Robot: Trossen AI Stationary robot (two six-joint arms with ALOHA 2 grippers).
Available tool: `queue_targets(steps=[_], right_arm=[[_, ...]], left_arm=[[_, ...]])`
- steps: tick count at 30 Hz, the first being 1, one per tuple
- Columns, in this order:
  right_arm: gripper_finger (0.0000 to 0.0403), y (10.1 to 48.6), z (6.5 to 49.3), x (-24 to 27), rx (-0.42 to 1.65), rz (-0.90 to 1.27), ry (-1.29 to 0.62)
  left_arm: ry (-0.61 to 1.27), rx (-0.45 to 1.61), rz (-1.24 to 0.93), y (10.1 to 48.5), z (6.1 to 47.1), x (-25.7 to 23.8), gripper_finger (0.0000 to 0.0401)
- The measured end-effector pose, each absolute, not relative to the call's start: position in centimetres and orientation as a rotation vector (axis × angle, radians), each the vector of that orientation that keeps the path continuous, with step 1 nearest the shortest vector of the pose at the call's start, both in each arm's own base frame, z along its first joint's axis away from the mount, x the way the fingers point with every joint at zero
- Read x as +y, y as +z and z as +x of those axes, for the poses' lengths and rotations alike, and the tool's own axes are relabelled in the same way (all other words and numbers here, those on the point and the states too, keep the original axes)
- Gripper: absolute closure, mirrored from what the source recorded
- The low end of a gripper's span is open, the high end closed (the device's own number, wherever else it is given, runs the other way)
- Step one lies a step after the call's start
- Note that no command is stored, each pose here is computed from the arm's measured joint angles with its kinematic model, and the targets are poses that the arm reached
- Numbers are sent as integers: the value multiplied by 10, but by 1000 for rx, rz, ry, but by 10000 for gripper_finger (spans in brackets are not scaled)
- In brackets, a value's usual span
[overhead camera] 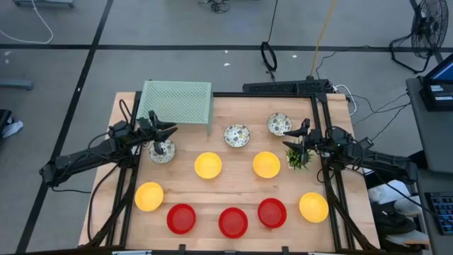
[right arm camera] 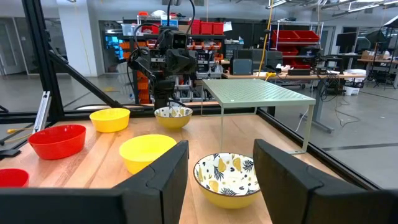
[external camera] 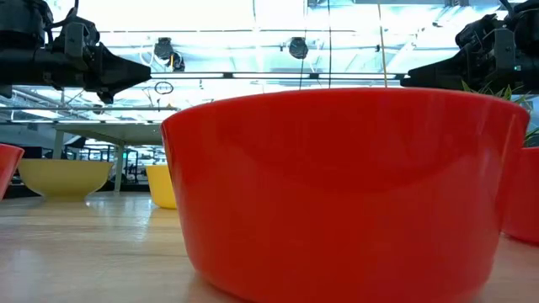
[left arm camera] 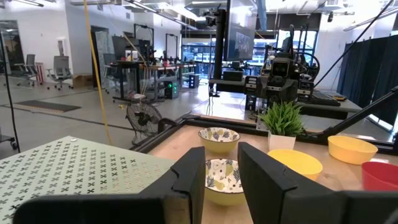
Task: Pick & Place Mini bowls
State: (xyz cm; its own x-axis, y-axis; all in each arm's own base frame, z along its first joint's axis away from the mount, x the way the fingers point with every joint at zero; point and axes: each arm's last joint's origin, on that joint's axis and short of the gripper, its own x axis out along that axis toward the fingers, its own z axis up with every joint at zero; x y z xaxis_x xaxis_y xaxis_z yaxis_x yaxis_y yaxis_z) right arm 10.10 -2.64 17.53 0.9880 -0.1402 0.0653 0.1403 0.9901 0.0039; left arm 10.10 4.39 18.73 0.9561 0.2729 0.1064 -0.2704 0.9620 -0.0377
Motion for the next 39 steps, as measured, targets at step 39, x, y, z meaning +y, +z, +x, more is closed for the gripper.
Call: queue_targets(steps=[39], right_arm=[[232,175,101,-26,-65,-1,-141]], left_arm=[[98,-358,-189,210,100,29,304]])
